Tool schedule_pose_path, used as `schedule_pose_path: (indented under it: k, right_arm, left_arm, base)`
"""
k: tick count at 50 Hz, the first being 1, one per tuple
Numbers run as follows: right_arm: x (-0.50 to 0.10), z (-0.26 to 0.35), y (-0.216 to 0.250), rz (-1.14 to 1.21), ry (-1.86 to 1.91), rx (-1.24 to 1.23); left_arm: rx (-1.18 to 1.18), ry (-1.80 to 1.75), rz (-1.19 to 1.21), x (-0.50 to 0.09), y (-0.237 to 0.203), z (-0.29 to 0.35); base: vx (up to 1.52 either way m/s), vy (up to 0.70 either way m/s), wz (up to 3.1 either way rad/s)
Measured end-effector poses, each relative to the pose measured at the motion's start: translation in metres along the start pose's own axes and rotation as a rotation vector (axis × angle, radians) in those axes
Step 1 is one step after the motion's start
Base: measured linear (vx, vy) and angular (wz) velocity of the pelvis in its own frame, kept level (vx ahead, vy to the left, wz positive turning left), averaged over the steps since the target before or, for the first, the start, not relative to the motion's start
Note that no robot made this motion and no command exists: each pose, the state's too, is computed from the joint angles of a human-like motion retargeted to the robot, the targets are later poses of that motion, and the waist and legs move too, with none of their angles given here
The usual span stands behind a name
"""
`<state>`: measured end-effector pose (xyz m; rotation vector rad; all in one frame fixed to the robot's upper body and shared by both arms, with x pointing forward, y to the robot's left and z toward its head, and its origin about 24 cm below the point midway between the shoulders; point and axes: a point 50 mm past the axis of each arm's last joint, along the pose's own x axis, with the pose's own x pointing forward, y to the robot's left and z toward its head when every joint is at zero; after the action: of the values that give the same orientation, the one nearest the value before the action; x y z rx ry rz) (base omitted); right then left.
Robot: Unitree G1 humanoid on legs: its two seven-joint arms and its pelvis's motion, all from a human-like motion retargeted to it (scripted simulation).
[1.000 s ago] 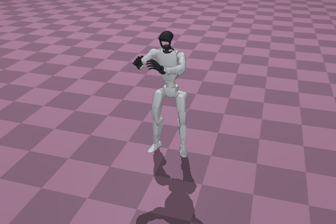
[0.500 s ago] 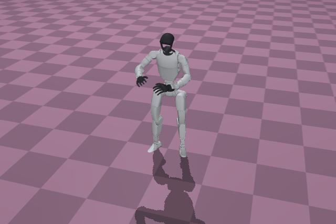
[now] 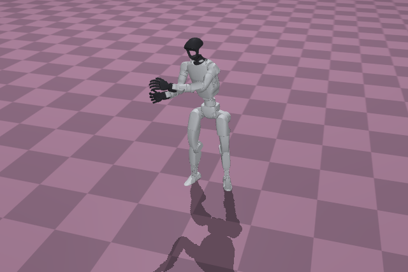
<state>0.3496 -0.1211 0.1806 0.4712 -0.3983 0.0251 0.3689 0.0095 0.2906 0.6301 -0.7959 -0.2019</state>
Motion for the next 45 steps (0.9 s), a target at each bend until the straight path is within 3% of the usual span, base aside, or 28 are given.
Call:
schedule_pose_path:
  k: [3,4,5,8,10,16,17,18,19,20,28,31,34,36,45]
  right_arm:
    - [0.014,0.025,0.018,-0.004,-0.095,0.147]
    - [0.02,0.041,0.014,-0.151,-0.237,-0.102]
    - [0.023,0.049,0.016,-0.193,-0.291,-0.154]
    - [0.035,0.047,0.03,-0.01,-0.217,-0.23]
    - [0.04,0.06,0.013,-0.24,-0.301,-0.153]
    - [0.042,0.039,-0.017,-0.408,-0.201,-0.131]
    - [0.044,0.029,-0.028,-0.351,-0.15,-0.398]
    - [0.042,0.025,-0.035,-0.345,-0.13,-0.432]
    - [0.035,0.034,-0.035,-0.456,-0.192,-0.006]
    - [0.03,0.036,-0.041,-0.507,-0.212,0.13]
    - [0.008,0.05,-0.086,-0.563,-0.281,-0.07]
    - [0.006,0.05,-0.108,-0.507,-0.211,-0.449]
    - [-0.001,0.058,-0.12,-0.553,-0.238,-0.434]
    - [-0.01,0.067,-0.121,-0.666,-0.335,-0.095]
    - [-0.043,0.063,-0.162,-0.853,-0.373,0.36]
  left_arm:
    - [0.068,-0.114,-0.016,0.02,0.001,0.035]
    - [0.095,-0.17,0.032,0.025,0.002,0.048]
    - [0.13,-0.198,0.033,0.029,0.001,0.055]
    - [0.289,-0.212,-0.092,0.036,-0.014,0.063]
    - [0.327,-0.25,-0.055,0.039,-0.022,0.07]
    - [0.47,-0.232,-0.181,0.028,-0.067,0.058]
    - [0.517,-0.221,-0.235,0.024,-0.075,0.05]
    - [0.525,-0.213,-0.257,0.02,-0.081,0.046]
    - [0.457,-0.211,-0.215,0.018,-0.082,0.047]
    - [0.418,-0.203,-0.197,0.015,-0.084,0.044]
    - [0.116,-0.154,-0.081,-0.026,-0.056,0.001]
    - [0.057,-0.094,-0.081,-0.053,-0.037,-0.027]
    - [-0.082,0.041,0.009,-0.084,-0.016,-0.06]
    - [-0.257,0.169,0.151,-0.106,0.0,-0.082]
    - [-0.704,0.652,0.738,-0.221,0.069,-0.177]
  base:
    - [0.07,-0.1,-0.81]
    - [0.05,-0.13,-0.76]
    - [0.05,-0.12,-0.69]
    - [0.04,-0.07,-0.49]
    - [0.03,-0.04,-0.26]
    - [0.0,0.0,0.0]
    - [0.0,0.0,0.0]
    - [0.01,0.05,0.19]
    - [0.02,0.06,0.22]
    - [0.02,0.06,0.22]
    - [0.04,0.02,0.32]
    - [0.05,-0.02,0.43]
    - [0.05,-0.03,0.48]
    - [0.05,-0.03,0.51]
    - [0.03,-0.01,0.45]
